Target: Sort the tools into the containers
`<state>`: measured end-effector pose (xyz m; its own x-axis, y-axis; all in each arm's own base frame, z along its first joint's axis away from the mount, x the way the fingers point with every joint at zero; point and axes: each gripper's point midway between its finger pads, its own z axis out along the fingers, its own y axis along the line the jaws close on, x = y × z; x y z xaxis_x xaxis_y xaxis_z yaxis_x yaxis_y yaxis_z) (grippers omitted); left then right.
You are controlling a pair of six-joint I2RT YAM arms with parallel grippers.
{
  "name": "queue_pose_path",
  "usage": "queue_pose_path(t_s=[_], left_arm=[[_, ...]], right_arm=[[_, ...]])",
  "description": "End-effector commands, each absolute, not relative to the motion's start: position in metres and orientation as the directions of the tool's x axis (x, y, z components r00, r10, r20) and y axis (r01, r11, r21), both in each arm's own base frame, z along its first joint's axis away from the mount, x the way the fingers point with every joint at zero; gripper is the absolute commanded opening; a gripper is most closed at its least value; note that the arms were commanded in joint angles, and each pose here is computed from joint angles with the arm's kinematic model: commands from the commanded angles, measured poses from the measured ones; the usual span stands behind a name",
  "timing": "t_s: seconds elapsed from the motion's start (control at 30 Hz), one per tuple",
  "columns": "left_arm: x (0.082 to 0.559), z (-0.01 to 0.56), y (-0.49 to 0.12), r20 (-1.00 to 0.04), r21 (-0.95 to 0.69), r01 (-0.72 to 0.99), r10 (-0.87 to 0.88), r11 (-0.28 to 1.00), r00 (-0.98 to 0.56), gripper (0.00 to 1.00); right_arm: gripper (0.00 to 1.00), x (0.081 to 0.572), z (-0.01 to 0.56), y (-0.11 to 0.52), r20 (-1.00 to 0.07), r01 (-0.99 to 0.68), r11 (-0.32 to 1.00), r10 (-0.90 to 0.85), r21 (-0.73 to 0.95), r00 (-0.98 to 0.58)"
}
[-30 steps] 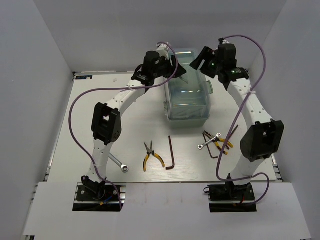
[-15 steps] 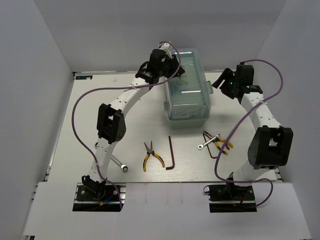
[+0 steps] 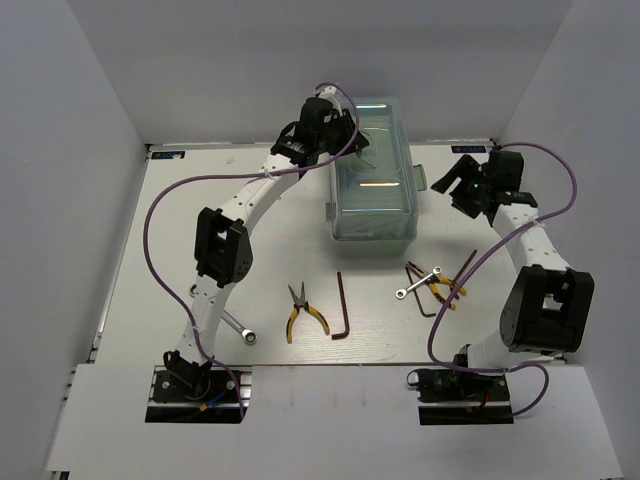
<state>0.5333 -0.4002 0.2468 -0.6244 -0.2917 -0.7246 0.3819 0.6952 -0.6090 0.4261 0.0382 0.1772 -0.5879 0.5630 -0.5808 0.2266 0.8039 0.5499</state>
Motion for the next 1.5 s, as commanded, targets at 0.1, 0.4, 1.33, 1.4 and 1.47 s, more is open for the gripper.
queue_pose_path(t_s=[0.1, 0.4, 1.33, 1.4, 1.47], left_arm=[[0.516, 0.326, -0.402, -0.77, -0.612, 0.464, -0.347, 0.641, -0.536, 0.0], [0.5, 0.398, -0.385, -0.785, -0.618, 0.537, -0.413, 0.574, -0.461, 0.0], [0.498, 0.421, -0.346, -0.785, -0.619, 0.542, -0.443, 0.569, -0.432, 0.0], [0.5, 0.419, -0.341, -0.784, -0.621, 0.532, -0.444, 0.576, -0.434, 0.0], [0.5, 0.414, -0.342, -0.782, -0.623, 0.532, -0.437, 0.574, -0.445, 0.0]], right_arm=[[0.78, 0.428, 0.194, 0.036, -0.59, 0.158, 0.774, 0.582, 0.613, -0.559], [0.17, 0.44, 0.18, 0.043, -0.518, 0.094, 0.695, 0.612, 0.713, -0.597], [0.0, 0.492, 0.198, 0.128, -0.447, -0.246, 0.438, 0.446, 0.864, -0.775], [0.0, 0.489, 0.202, 0.136, -0.445, -0.265, 0.418, 0.427, 0.869, -0.787], [0.0, 0.487, 0.211, 0.142, -0.458, -0.293, 0.401, 0.417, 0.868, -0.785]])
